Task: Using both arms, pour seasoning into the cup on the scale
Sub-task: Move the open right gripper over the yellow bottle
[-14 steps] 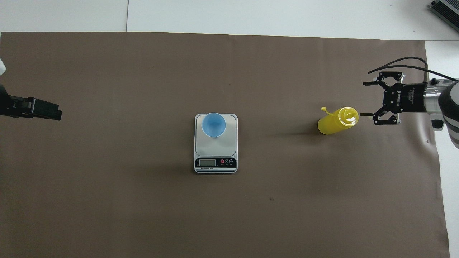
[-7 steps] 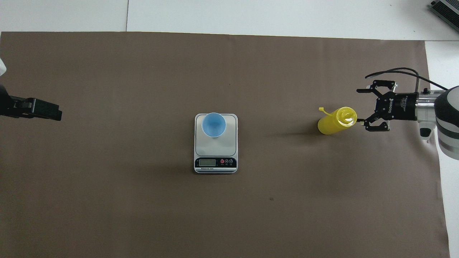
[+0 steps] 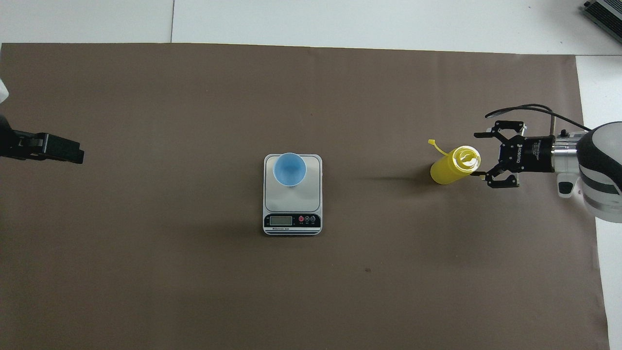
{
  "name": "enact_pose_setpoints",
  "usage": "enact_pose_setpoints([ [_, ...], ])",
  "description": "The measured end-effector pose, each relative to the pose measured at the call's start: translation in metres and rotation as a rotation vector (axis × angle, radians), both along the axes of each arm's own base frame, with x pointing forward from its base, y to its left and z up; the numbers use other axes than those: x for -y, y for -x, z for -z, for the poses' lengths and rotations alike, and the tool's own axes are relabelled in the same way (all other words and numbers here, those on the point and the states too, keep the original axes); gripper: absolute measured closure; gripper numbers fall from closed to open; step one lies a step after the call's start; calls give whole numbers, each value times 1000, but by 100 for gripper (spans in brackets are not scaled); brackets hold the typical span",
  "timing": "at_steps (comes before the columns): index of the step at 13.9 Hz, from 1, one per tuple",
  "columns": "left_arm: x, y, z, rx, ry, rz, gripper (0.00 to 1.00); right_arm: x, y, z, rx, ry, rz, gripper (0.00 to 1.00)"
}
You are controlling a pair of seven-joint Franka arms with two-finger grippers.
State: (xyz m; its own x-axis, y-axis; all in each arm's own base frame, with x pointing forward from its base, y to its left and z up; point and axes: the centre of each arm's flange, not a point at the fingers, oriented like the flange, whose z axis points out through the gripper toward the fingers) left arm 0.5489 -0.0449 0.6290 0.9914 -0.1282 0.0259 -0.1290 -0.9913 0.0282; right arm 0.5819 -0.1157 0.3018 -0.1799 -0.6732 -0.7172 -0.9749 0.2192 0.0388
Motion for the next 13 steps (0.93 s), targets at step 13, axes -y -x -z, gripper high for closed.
enact_pose_setpoints([
  [13, 1, 0, 0, 0, 0, 2, 0, -7, 8, -5, 48, -98, -131, 0],
])
